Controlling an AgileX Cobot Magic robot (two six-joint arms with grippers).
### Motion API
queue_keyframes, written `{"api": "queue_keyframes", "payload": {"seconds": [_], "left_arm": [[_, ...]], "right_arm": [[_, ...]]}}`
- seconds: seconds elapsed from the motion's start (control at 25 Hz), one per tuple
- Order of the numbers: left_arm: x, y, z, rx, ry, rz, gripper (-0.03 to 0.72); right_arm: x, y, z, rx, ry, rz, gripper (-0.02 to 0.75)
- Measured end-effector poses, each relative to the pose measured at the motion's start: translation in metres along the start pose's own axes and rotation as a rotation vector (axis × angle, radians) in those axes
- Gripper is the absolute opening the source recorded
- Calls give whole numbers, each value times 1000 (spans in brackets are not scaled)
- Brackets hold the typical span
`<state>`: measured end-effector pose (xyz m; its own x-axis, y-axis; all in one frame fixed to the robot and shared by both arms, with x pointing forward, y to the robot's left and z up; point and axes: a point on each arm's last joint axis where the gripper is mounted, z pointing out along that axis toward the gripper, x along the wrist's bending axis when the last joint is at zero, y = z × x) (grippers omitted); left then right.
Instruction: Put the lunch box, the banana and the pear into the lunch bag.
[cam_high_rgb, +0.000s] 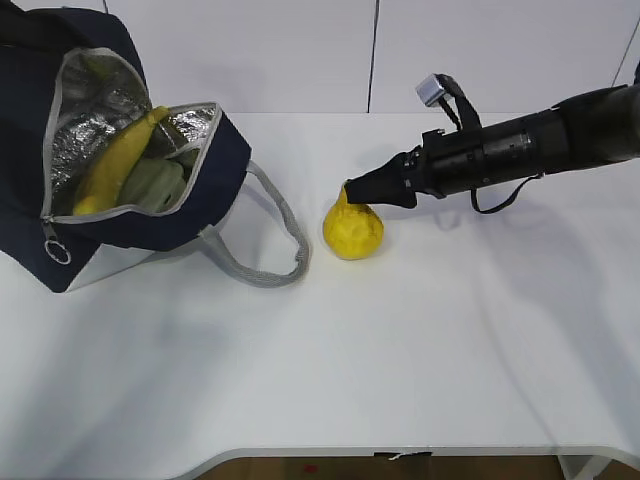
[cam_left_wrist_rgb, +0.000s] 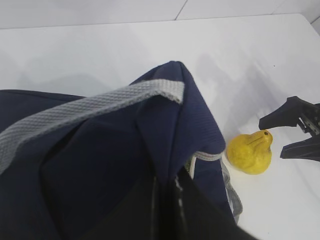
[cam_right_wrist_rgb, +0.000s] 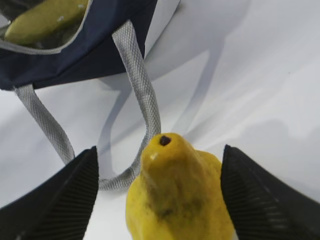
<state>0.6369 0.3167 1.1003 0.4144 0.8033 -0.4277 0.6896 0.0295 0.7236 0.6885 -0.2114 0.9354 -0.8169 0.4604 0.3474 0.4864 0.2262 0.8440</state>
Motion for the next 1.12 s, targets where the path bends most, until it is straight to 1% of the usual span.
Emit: {"api": "queue_keyframes", "payload": {"seconds": [0.16, 0.32, 0.48, 0.56, 0.68, 0.88, 0.96, 1.12], "left_arm": [[0, 0, 0, 0, 0, 0, -8], [0, 0, 0, 0, 0, 0, -8], [0, 0, 0, 0, 0, 0, -8], [0, 0, 0, 0, 3, 1, -8], [0, 0, 0, 0, 5, 2, -8], [1, 0, 0, -2, 8, 3, -8], [1, 0, 0, -2, 12, 4, -8], [1, 0, 0, -2, 12, 4, -8]], "right_arm": [[-5, -5, 5, -36, 9, 50, 601], [-10, -15, 12, -42, 21, 90, 601], [-10, -18, 17, -47, 27, 105, 600], [-8, -17, 19, -53, 32, 104, 587], [-6, -16, 21, -58, 35, 95, 530], [-5, -15, 23, -65, 36, 80, 373], [-5, -15, 23, -65, 36, 75, 343], [-5, -15, 23, -65, 36, 72, 309]]}}
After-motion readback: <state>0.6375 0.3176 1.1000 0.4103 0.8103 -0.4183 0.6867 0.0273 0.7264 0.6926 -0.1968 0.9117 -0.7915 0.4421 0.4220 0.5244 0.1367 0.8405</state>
